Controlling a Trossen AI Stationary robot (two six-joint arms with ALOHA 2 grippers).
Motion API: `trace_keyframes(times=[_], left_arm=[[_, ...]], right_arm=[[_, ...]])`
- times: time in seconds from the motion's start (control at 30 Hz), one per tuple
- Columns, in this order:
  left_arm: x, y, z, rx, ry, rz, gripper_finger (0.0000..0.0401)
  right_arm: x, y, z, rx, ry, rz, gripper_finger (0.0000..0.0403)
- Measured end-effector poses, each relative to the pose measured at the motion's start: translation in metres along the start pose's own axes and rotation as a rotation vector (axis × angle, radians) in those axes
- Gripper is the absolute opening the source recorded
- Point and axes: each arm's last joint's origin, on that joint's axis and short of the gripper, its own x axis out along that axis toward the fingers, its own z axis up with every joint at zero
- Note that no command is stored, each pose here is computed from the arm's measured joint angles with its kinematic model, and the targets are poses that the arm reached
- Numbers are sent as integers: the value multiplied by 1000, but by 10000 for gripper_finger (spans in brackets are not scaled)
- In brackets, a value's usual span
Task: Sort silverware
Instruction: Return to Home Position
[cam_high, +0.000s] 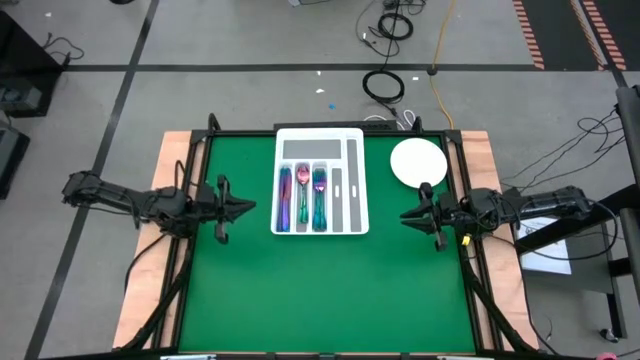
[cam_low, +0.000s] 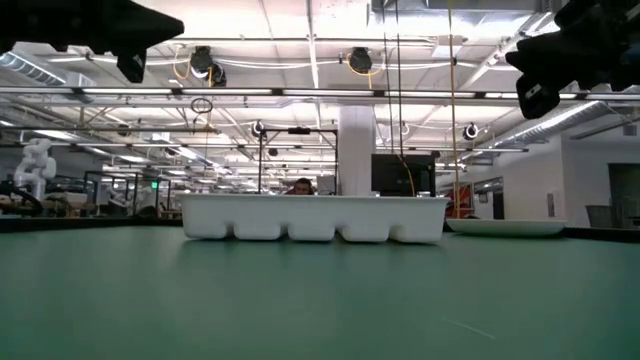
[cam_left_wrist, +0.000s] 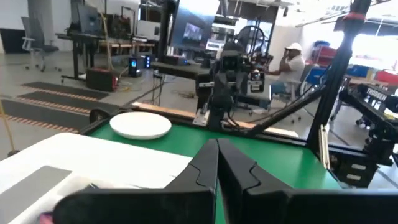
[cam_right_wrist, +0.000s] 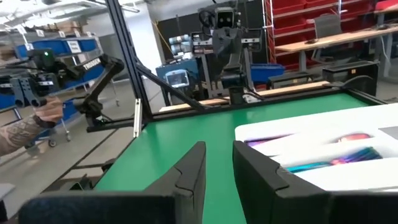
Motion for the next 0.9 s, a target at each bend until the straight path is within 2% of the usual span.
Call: trace_keyframes(times=[0.3, 0.53, 0.73, 0.9], left_arm=[[-4, 4, -24, -4, -60, -7, 3], [-8, 8, -41, -12, -84, -9, 3], [-10, 10, -51, -9, -75, -7, 3], [-10, 10, -52, 3, -69, -6, 2]], right_arm=[[-5, 0, 0, -6, -1, -3, 68], [-5, -1, 0, -15, -18, -49, 68], [-3, -7, -25, 33, -35, -41, 68], [-3, -7, -25, 47, -24, -32, 68]])
